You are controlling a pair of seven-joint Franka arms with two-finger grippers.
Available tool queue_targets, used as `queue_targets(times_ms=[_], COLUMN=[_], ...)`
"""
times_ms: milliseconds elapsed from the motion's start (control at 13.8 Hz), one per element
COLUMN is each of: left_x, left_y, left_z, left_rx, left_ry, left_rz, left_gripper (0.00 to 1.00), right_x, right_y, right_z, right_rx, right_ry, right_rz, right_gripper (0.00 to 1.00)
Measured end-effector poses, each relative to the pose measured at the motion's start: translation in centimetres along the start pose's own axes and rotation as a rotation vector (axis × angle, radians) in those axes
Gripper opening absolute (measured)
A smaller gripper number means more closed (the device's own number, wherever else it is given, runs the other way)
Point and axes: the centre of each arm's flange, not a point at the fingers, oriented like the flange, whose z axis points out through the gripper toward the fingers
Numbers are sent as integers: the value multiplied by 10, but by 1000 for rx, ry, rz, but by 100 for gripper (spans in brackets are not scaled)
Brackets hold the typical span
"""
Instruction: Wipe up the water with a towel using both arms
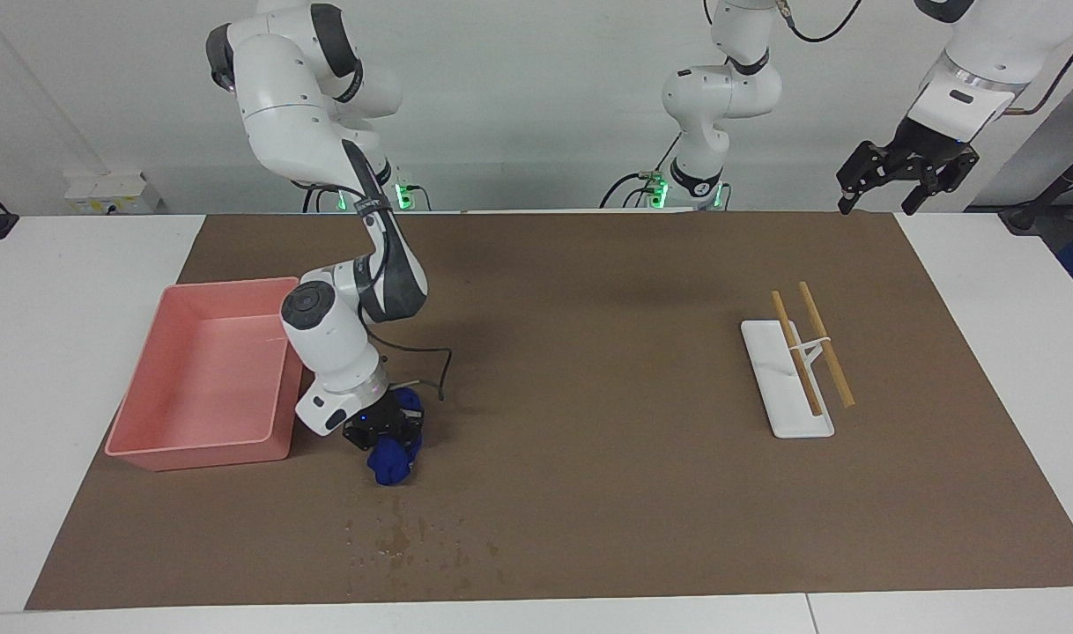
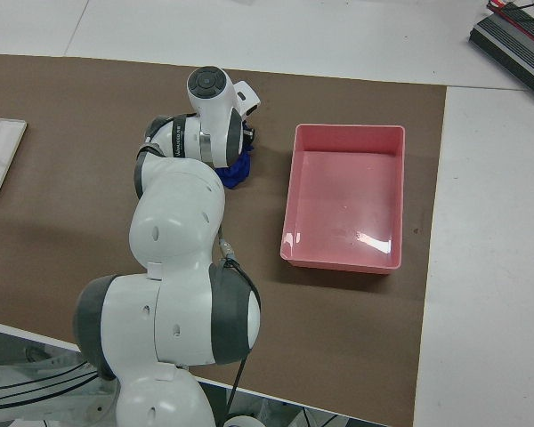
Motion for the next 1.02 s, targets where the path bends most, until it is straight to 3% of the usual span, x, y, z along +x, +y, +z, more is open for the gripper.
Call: queue_targets(times_ms=[436,1017], left_x=[-1,1], left_y=[-17,4], left_z=[3,11], left_rx=[0,4], left_ry=[-5,-20], left_rz=[-29,7], left_gripper=[100,100], right_x=[22,19], right_y=[-6,-6], right_z=[10,11], right_rx=[14,1], right_ry=[114,97], right_rz=[-22,-38], right_gripper=[13,13])
